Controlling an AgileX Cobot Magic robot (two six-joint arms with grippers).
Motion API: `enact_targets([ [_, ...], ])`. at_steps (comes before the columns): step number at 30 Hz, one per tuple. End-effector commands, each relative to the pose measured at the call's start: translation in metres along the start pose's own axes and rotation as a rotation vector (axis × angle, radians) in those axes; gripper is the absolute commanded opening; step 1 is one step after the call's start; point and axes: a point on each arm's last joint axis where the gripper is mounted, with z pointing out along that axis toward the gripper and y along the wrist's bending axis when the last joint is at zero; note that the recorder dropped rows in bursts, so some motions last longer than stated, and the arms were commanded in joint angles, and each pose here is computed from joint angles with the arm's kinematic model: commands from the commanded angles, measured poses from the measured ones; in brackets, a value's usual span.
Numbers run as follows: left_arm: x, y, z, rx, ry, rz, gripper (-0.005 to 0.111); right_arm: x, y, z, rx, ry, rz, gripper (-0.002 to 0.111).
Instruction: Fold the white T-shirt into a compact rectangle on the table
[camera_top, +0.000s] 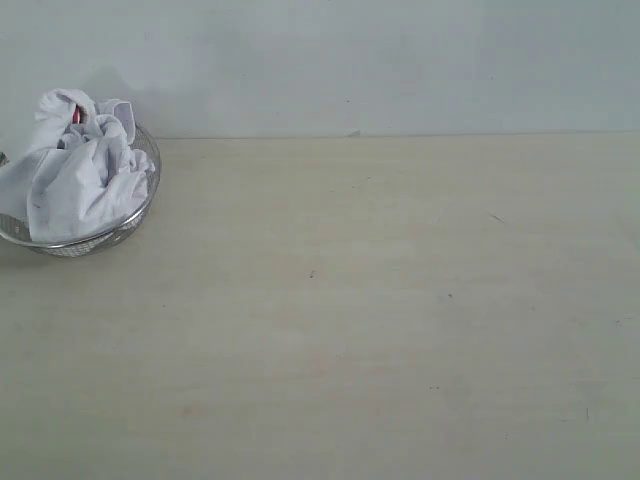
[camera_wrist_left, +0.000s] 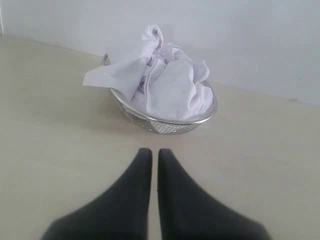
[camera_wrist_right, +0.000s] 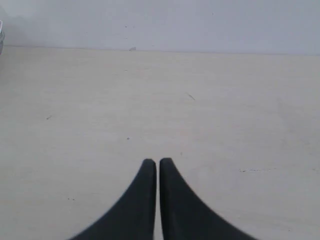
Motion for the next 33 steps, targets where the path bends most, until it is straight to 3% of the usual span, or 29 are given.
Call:
enact_targets([
  [1,0.0009,0.0004,0.0001,-0.003,-0.001,-0.001,0.004,-0.0010,0.0001,-0.0003,-0.001,-0.013,-0.008,0.000],
  [21,0.0009,0.0004,0.0001,-0.003,-0.001,-0.001,0.004,-0.0010,0.0001,-0.0003,-0.001,-0.013,-0.009,0.000],
  [33,0.0009,0.0004,0.0001,-0.003,-0.001,-0.001,0.004,-0.0009,0.0038,-0.0005,-0.069,-0.011,-0.025,0.000],
])
